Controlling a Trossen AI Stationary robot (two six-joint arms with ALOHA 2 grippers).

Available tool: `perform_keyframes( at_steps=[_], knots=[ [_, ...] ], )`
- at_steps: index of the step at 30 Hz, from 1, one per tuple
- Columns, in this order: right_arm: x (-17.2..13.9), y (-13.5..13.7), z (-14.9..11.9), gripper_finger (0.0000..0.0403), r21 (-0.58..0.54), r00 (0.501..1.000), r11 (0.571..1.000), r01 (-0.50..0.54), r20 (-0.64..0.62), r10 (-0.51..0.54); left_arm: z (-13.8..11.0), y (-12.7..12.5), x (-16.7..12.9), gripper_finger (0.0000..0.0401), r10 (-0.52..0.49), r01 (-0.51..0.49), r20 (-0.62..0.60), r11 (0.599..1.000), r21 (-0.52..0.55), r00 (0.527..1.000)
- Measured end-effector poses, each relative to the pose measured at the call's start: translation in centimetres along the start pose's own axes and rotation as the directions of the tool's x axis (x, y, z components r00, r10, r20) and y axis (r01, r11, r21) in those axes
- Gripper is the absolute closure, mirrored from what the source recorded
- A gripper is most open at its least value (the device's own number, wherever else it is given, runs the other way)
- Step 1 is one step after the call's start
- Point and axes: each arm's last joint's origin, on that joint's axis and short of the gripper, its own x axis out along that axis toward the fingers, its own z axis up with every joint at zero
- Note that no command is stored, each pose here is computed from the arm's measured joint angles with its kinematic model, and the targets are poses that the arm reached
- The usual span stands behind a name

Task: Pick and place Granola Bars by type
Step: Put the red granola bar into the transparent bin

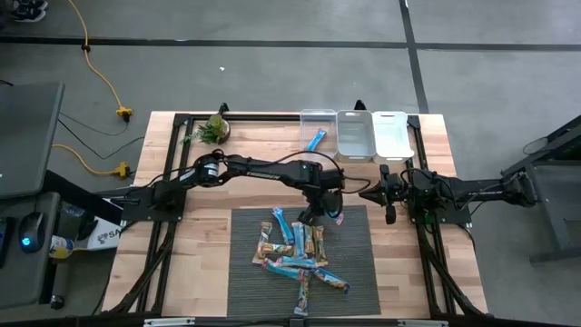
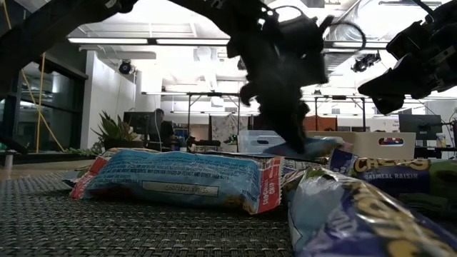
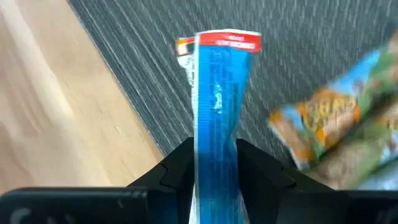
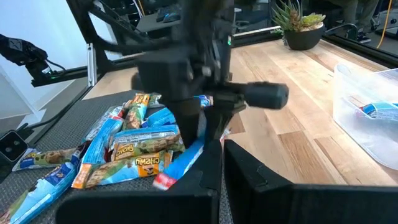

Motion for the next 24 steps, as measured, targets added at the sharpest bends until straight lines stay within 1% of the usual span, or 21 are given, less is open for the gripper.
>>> perform_keyframes(
  at_steps=[1,3,9,10,11,13,15,18,21,24],
  knots=[
    [0.0,0.0,0.0,0.0402,0.000,1.000,1.000,0.000,0.000,0.000,0.1,-0.2,-0.5,0.0295,-0.010,0.010,-0.001,1.000,-0.009,1.000],
    [0.0,0.0,0.0,0.0402,0.000,1.000,1.000,0.000,0.001,0.000,0.6,-0.3,-1.5,0.0295,-0.022,0.023,0.040,1.000,-0.021,0.999],
    [0.0,0.0,0.0,0.0402,0.000,1.000,1.000,0.000,0.001,0.000,1.7,-1.0,-4.8,0.0295,-0.106,0.118,0.150,0.990,-0.073,0.983],
    [0.0,0.0,0.0,0.0402,0.000,1.000,1.000,0.000,0.000,0.000,1.9,-1.0,-5.3,0.0295,-0.098,0.111,0.162,0.991,-0.073,0.982],
    [0.0,0.0,0.0,0.0402,0.000,1.000,1.000,0.000,0.001,0.000,2.1,-1.0,-5.8,0.0295,-0.070,0.082,0.168,0.994,-0.068,0.983],
    [0.0,0.0,0.0,0.0402,0.000,1.000,1.000,0.000,0.001,0.000,2.1,-1.2,-6.2,0.0295,-0.012,0.019,0.128,0.998,-0.061,0.992],
    [0.0,0.0,0.0,0.0402,0.000,1.000,1.000,0.000,0.001,0.000,2.0,-1.2,-6.0,0.0295,0.027,-0.023,0.102,0.999,-0.042,0.994],
    [0.0,0.0,0.0,0.0402,0.000,1.000,1.000,0.000,0.001,0.000,1.8,-1.3,-4.9,0.0295,0.032,-0.031,0.063,0.999,-0.011,0.997],
    [0.0,0.0,0.0,0.0402,0.000,1.000,1.000,0.000,0.000,0.000,1.5,-1.8,-3.4,0.0295,0.051,-0.051,0.004,0.998,0.026,0.999],
    [0.0,0.0,0.0,0.0402,0.000,1.000,1.000,0.000,0.000,0.000,1.5,-2.1,-2.2,0.0295,0.071,-0.069,-0.028,0.995,0.069,0.997]
  ],
)
